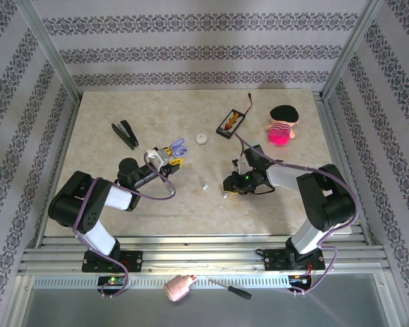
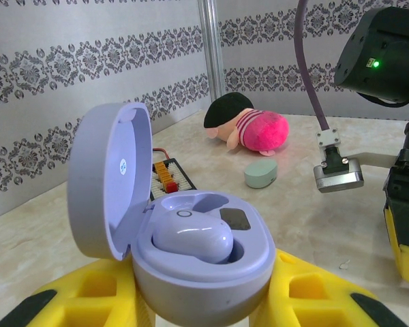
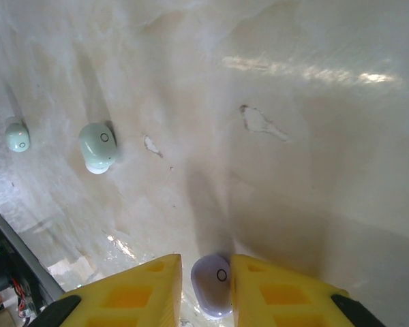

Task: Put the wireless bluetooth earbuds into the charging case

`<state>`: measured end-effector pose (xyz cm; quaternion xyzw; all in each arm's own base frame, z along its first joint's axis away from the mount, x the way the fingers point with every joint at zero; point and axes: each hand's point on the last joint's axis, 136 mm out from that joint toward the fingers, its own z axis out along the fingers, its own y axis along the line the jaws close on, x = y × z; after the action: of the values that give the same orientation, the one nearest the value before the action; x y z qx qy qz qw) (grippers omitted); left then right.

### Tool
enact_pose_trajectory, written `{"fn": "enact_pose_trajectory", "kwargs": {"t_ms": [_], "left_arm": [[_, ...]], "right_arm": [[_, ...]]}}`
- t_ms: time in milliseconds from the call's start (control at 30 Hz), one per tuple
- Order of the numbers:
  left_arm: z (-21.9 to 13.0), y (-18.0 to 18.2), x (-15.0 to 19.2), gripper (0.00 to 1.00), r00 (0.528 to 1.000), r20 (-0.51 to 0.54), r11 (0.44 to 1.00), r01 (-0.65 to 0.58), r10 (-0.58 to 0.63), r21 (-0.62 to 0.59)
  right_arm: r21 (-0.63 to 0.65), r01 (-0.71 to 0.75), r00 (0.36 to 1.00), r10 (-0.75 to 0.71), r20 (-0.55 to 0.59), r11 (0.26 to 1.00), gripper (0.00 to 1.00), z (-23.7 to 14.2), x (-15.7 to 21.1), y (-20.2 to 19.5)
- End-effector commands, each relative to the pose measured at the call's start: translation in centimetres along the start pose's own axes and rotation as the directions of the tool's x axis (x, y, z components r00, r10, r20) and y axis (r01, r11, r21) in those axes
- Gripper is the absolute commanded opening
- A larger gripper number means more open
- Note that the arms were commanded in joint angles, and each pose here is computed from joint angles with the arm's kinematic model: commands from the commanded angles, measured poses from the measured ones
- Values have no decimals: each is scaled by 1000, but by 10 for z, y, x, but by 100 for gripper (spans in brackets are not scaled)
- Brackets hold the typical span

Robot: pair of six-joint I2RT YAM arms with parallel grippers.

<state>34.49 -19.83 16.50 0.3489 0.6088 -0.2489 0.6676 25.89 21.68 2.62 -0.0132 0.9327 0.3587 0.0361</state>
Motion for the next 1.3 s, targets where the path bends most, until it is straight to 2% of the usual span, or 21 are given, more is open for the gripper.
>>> {"fn": "enact_pose_trajectory", "kwargs": {"t_ms": [0, 333, 1133, 1267], "left_arm": [[1, 5, -16, 15, 998, 55, 1000, -28, 28, -4], [1, 5, -16, 15, 998, 57, 1000, -30, 30, -4], [-1, 4, -18, 14, 998, 61, 1000, -31, 31, -6], [-2, 3, -20, 14, 997, 64, 999, -33, 33, -4]], "right_arm": [[-19, 6, 999, -7, -40, 1000, 26, 7, 11, 3], [24, 10, 997, -8, -78, 1000, 26, 13, 22, -8], [0, 71, 993, -71, -95, 997, 27, 9, 41, 4], [11, 67, 993, -66, -101, 998, 24, 13, 40, 2]]}}
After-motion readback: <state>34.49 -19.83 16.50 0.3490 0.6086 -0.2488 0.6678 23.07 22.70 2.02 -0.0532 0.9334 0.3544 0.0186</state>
